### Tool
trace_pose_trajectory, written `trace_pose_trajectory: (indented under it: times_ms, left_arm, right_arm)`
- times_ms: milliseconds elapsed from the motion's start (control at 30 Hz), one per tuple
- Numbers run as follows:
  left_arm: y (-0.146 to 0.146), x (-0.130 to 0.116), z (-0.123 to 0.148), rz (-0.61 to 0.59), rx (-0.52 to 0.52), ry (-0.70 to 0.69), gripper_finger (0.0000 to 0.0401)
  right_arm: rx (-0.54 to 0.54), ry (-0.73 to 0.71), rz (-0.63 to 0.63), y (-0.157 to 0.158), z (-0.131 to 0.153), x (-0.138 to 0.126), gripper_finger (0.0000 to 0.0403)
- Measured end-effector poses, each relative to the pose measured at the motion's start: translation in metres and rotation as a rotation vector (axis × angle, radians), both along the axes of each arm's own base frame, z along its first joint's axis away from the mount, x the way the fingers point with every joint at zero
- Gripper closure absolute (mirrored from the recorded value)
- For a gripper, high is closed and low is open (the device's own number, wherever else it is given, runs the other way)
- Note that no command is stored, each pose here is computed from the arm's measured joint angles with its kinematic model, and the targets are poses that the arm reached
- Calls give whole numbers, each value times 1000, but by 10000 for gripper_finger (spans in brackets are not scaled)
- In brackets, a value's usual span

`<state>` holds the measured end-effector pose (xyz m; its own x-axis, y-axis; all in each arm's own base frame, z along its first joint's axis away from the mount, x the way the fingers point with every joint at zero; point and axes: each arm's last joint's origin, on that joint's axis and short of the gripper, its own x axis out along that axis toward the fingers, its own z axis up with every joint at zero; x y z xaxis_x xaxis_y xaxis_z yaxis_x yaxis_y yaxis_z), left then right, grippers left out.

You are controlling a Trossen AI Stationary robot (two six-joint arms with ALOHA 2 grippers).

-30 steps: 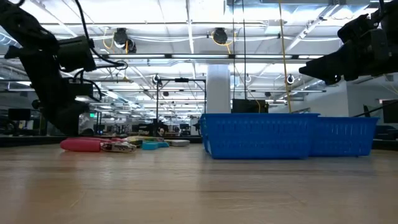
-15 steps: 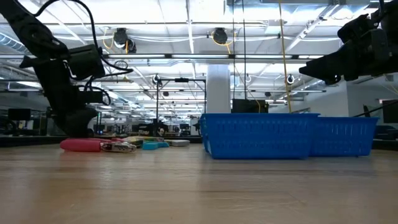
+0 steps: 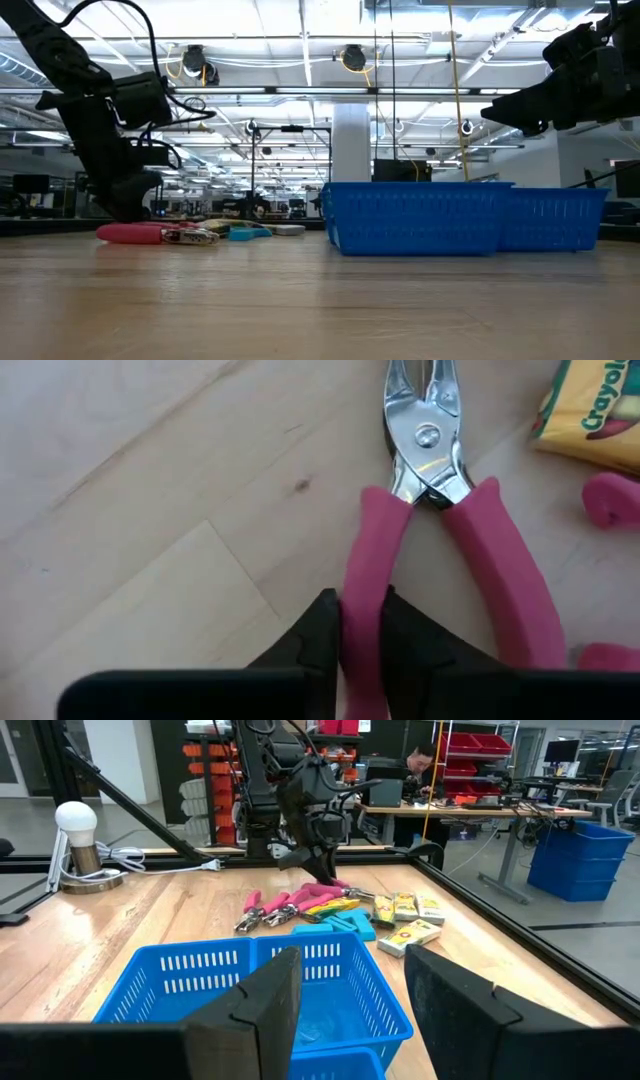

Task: Pick & Place School Supplies
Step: Put the top pink hole puncher into the right vertical blue bin

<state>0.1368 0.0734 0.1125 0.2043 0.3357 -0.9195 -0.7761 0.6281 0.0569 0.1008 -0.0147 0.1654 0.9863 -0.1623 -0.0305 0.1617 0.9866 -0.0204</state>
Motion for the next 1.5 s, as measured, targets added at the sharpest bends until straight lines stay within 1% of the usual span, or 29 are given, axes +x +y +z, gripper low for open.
trace_pose_trajectory:
  times_ms: [100, 200, 267, 333, 467, 567, 667, 800, 900, 967, 1033, 1133, 1267, 1333, 1433, 1500]
  left_arm:
    - [0, 0, 6, -9, 22, -34, 350]
    - [-2, 2, 19, -26, 64, -79, 339]
    - [-4, 5, 31, -50, 109, -105, 343]
    - [-4, 11, 47, -69, 176, -152, 356]
    - [-9, 17, 71, -130, 250, -223, 358]
    - [-13, 25, 94, -176, 334, -316, 358]
    - [-19, 33, 107, -244, 409, -389, 356]
    - [-32, 48, 123, -388, 506, -599, 349]
    - [-42, 59, 126, -496, 539, -740, 357]
    - [-49, 66, 126, -564, 557, -808, 357]
    - [-56, 72, 125, -627, 579, -845, 357]
    - [-65, 84, 122, -692, 591, -887, 354]
    - [-73, 100, 109, -766, 611, -874, 348]
    - [-75, 105, 102, -781, 614, -860, 354]
    - [-75, 110, 93, -780, 592, -836, 357]
    - [-75, 112, 91, -780, 588, -831, 357]
  right_arm:
    - [0, 0, 0, 0, 0, 0, 234]
    - [0, 0, 0, 0, 0, 0, 234]
    - [0, 0, 1, 0, 0, 0, 234]
    - [0, 0, 0, 0, 0, 0, 234]
    - [0, 0, 0, 0, 0, 0, 234]
    - [0, -1, 0, 0, 0, 0, 234]
    - [0, 0, 0, 0, 0, 0, 234]
    - [0, 0, 1, 0, 0, 0, 234]
    - [8, -13, -40, -1, 1, 0, 234]
    - [-23, -45, -74, -2, 5, 0, 234]
    - [-58, -72, -82, -2, 8, -1, 234]
    - [-70, -100, -81, -2, 11, -1, 234]
    - [-61, -103, -80, -2, 11, -1, 234]
    - [16, -126, -64, -2, 12, -1, 234]
    - [181, -171, -41, -1, 13, -1, 234]
    - [242, -200, -37, -1, 15, -1, 234]
